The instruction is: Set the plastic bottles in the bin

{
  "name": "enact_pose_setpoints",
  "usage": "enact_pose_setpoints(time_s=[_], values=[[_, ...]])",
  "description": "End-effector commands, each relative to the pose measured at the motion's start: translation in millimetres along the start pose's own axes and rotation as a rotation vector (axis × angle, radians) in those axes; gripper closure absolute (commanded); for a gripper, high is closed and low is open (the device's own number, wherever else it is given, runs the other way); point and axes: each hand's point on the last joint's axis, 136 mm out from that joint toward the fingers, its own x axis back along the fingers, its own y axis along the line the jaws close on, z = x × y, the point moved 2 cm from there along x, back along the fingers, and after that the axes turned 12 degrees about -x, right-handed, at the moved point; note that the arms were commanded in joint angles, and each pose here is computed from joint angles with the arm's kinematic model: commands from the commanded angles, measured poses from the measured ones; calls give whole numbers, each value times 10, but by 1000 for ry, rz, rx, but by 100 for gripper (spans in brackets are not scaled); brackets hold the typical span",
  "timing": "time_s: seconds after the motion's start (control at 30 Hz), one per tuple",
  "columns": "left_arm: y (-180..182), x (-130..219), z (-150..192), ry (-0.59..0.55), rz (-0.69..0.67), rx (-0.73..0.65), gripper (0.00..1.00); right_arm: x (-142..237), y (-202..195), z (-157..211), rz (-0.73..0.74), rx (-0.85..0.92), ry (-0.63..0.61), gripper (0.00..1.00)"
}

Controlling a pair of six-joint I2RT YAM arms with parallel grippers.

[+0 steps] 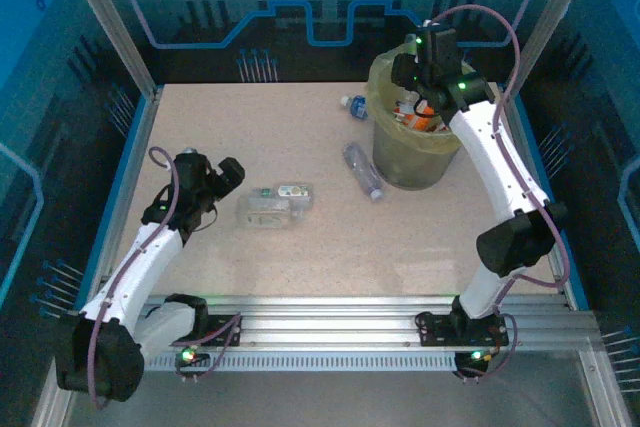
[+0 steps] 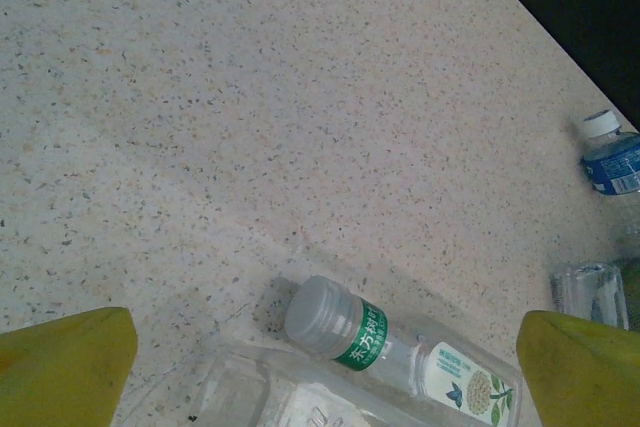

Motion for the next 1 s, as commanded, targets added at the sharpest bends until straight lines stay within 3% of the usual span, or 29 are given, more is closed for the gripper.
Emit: enact_pose_setpoints(time_s=[0.0, 0.33, 0.5, 0.57, 0.77, 0.87, 0.97], values=[[-2, 0, -56, -14, 6, -14, 1, -120, -63, -100, 29, -66, -25, 79], [7, 58, -65, -30, 9, -12, 1, -432, -80, 158, 49, -72, 71, 75], [12, 88, -89, -42, 4, -18, 1, -539, -78, 285, 47, -88, 116, 67], [16, 93, -88, -41, 2, -18, 1, -550, -64, 324, 35, -94, 136, 59], [30, 126, -83, -44, -1, -17, 1, -484, -103, 407, 40, -96, 158, 18], [25, 145, -94, -48, 0, -17, 1, -395, -109, 380, 31, -75, 151, 6], [23, 152, -94, -47, 1, -15, 1, -273, -79, 321, 12, -37, 136, 1]])
